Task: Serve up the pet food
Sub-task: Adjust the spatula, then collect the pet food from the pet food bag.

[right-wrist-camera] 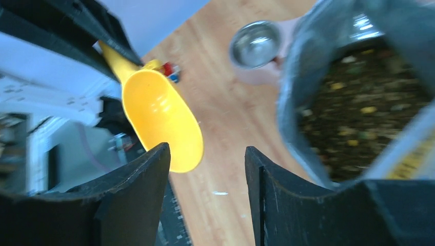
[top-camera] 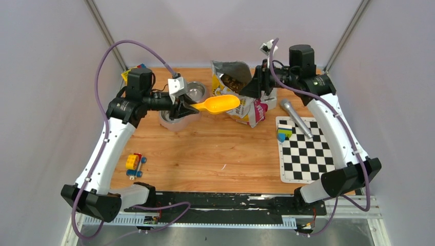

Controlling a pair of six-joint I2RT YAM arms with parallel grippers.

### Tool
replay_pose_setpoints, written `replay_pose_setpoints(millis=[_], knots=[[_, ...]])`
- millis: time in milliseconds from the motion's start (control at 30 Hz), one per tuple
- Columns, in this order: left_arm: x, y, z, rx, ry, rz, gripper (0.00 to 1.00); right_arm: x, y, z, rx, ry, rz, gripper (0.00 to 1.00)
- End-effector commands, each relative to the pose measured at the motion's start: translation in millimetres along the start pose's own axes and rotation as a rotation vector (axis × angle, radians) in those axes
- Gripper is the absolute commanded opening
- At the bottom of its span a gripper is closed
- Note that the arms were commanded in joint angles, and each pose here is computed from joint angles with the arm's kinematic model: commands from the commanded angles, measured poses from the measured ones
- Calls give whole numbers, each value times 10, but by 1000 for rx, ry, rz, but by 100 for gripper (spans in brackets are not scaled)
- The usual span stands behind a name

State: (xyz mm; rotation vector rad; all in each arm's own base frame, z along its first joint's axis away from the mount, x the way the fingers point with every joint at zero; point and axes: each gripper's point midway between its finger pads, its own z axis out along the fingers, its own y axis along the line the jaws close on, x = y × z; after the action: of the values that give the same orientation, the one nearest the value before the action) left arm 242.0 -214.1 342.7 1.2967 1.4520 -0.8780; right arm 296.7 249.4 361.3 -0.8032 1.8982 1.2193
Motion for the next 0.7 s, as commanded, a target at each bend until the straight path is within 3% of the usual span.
replay_pose_setpoints(millis=[0, 233, 667], knots=[[35, 103, -103, -109, 37, 25, 0, -474, -207, -413, 324, -121, -229, 57], [179, 217, -226, -236, 117, -2, 0, -769, -848, -718, 701, -142, -370, 57], [283, 255, -508, -396, 155, 21, 0, -841, -1566, -187, 712, -11, -355, 57]])
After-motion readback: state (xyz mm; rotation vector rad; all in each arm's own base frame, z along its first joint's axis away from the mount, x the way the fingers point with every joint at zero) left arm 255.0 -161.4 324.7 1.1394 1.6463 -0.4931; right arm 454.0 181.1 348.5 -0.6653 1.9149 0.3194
